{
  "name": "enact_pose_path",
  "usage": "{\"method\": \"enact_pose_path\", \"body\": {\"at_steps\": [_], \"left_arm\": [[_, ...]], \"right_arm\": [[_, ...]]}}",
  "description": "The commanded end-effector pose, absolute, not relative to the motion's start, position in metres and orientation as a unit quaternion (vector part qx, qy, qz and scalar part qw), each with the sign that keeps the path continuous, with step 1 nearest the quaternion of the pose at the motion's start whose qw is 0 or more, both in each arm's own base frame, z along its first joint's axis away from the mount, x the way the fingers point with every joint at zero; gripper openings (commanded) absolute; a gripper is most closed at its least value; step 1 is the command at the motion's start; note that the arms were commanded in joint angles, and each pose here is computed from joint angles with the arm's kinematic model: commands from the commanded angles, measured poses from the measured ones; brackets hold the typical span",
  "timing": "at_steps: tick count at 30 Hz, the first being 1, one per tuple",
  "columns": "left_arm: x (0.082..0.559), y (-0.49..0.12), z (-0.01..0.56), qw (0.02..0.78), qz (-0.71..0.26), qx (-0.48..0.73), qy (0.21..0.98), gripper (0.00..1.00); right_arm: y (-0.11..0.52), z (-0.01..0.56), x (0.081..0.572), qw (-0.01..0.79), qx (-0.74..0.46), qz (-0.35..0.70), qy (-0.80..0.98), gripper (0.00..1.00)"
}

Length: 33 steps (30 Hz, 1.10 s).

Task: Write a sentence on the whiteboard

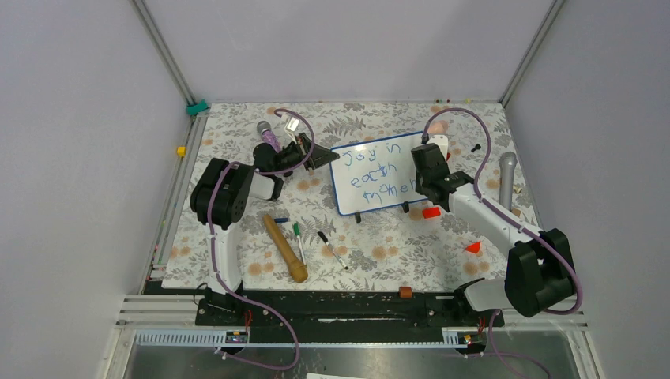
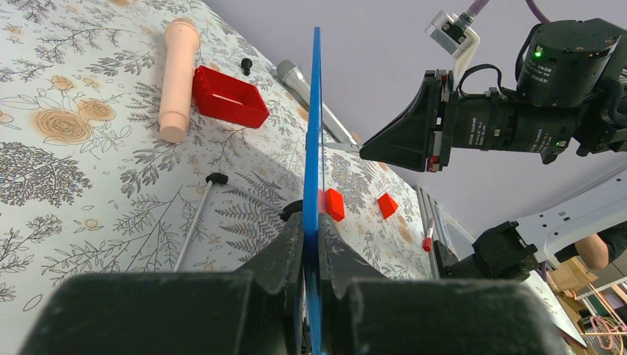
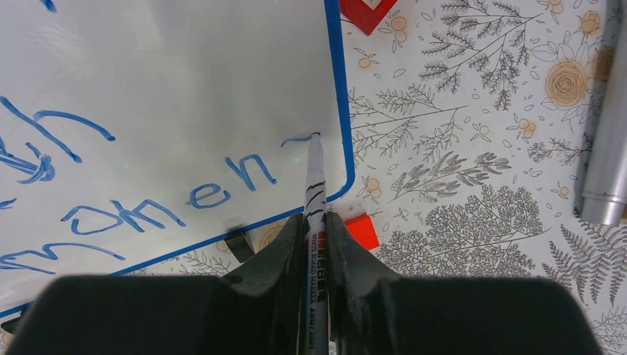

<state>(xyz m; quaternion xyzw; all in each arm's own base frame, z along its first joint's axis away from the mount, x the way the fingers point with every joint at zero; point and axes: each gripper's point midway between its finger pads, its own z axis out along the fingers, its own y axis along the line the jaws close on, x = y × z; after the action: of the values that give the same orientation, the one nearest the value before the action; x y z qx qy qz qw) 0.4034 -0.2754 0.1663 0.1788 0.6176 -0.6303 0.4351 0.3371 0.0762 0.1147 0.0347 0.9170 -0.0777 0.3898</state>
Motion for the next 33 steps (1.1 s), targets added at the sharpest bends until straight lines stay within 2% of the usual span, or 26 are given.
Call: {"method": "enact_pose_path", "body": {"at_steps": [1, 14, 33], "left_arm": [[0.392, -0.279, 0.168, 0.457, -0.617, 0.236, 0.596, 0.00], [0.393, -0.279, 0.168, 0.458, -0.617, 0.236, 0.595, 0.00], [0.392, -0.279, 0.168, 0.458, -0.617, 0.237, 0.595, 0.00]], "right_arm": [[0.071, 0.137, 0.347, 0.419, 0.057, -0.080, 0.902, 0.00], [0.084, 0.151, 0.358, 0.437, 0.049, -0.047, 0.897, 0.00], [0.081, 0.112, 0.330, 0.385, 0.035, -0.045, 0.921, 0.00]]}}
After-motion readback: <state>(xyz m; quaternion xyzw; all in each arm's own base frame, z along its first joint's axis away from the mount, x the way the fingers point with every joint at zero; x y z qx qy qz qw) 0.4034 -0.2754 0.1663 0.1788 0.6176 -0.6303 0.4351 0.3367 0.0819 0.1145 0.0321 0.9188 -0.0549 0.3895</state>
